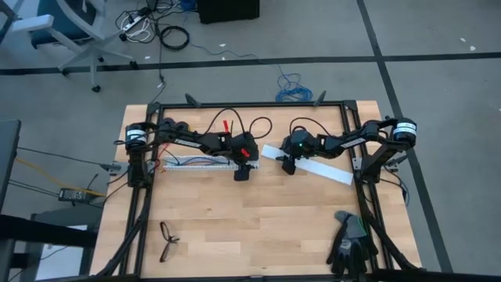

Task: Ziptie cables
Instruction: Close the white cable duct

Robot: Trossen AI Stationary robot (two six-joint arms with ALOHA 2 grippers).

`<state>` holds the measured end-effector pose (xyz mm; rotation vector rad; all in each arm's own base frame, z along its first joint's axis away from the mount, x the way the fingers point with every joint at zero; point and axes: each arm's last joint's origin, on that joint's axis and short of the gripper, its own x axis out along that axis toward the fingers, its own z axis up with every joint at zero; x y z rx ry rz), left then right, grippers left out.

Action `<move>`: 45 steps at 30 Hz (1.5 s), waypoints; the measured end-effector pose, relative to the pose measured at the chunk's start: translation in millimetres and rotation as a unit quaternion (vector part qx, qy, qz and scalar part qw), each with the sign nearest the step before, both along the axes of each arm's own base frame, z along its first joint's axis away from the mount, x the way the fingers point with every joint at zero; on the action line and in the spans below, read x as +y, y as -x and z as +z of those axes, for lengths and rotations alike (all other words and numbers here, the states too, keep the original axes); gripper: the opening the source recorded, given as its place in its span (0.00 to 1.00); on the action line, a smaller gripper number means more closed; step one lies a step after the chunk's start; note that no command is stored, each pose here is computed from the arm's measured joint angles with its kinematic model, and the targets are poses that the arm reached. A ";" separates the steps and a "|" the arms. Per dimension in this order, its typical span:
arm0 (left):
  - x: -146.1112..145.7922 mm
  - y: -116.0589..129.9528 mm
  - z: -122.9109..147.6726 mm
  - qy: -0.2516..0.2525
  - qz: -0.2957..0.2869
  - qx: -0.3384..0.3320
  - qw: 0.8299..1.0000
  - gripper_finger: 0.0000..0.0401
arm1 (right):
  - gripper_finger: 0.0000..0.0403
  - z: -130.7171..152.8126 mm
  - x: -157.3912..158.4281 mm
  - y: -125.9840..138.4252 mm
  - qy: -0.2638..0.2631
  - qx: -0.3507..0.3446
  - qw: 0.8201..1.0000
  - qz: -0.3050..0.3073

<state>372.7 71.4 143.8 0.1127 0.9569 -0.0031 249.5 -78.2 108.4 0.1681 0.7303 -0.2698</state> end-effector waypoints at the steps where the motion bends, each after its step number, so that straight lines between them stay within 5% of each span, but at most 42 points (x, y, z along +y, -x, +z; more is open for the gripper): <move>1: 0.1 0.2 -0.1 0.000 0.000 0.001 1.000 0.55 | 0.51 0.4 0.0 -0.4 -0.001 -0.003 1.000 0.002; 14: 0.0 0.8 -0.4 0.000 -0.002 0.005 1.000 0.55 | 0.41 1.9 -0.7 -1.5 -0.001 -0.012 1.000 -0.002; 33: 0.0 0.8 -0.7 0.001 0.000 0.005 1.000 0.55 | 0.84 23.9 -5.1 -18.6 0.027 -0.062 0.998 0.019; 45: 0.3 -0.1 -0.5 0.008 0.012 -0.002 1.000 0.55 | 0.89 15.5 -9.2 -22.9 0.047 -0.031 0.998 0.029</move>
